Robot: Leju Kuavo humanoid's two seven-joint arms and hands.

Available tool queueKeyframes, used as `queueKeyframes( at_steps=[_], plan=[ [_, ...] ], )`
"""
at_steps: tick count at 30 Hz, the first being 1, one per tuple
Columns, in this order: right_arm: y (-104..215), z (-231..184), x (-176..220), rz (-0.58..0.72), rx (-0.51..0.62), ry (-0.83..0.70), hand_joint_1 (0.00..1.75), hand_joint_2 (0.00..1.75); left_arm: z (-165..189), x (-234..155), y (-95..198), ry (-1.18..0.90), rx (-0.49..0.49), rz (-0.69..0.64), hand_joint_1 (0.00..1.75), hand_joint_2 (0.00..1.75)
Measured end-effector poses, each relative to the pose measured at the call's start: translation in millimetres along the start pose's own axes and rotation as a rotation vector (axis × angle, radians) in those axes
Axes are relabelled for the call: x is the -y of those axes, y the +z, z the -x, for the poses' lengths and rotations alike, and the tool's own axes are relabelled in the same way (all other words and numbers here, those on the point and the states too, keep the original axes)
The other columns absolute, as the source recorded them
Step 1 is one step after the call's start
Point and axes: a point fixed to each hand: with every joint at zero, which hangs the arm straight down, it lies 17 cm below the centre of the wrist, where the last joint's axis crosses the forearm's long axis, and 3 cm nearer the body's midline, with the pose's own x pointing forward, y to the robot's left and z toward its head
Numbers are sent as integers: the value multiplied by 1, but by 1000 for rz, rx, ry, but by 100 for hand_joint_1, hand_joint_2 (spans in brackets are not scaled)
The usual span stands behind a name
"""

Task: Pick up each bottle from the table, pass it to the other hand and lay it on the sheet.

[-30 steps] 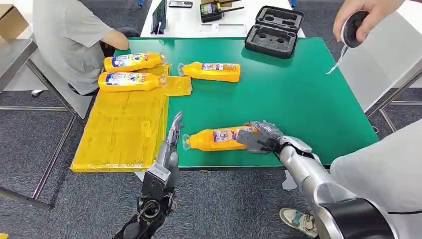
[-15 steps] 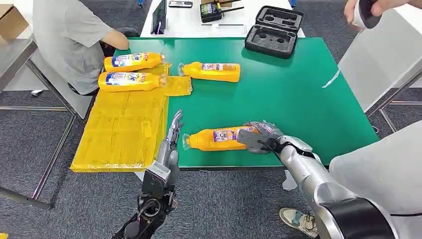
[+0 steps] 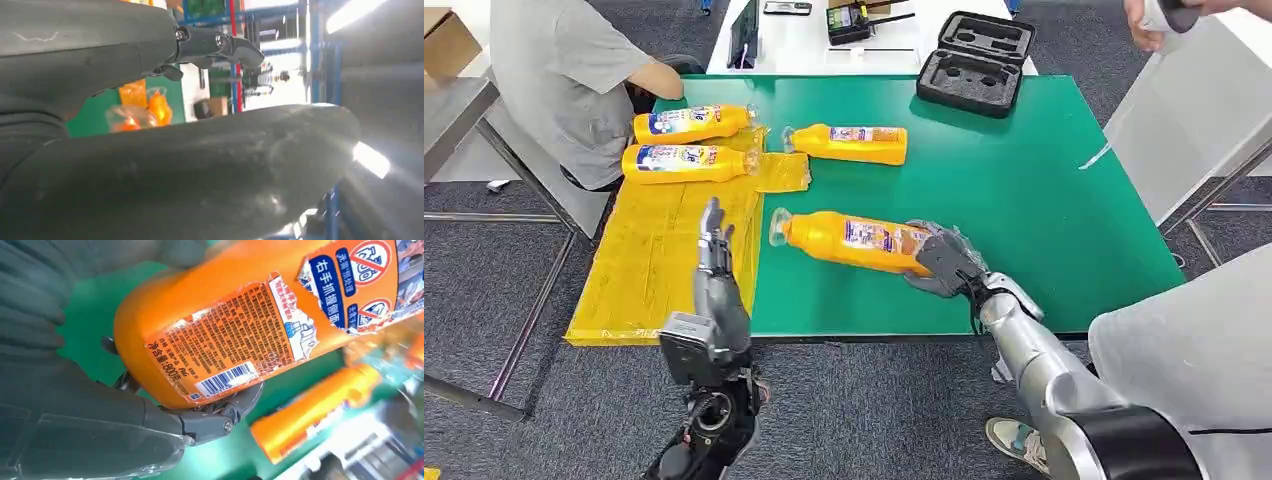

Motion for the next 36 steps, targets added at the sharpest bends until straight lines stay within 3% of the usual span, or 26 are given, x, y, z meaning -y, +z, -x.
queueKeyframes(
  at_steps=[11,17,24,36],
  plan=[
    [23,17,11,171,-21,-224,175,175,-13,-35,-8,82,4,-129,0,0],
    [28,-5,12,233,61,-490,175,175,12,-34,0,276,-78,-103,0,0],
    [32,-33,-7,216,142,-657,175,175,41,-34,15,235,-154,-92,0,0],
    [33,-51,-30,152,177,-661,175,175,62,-32,27,217,-214,-92,0,0]
  ],
)
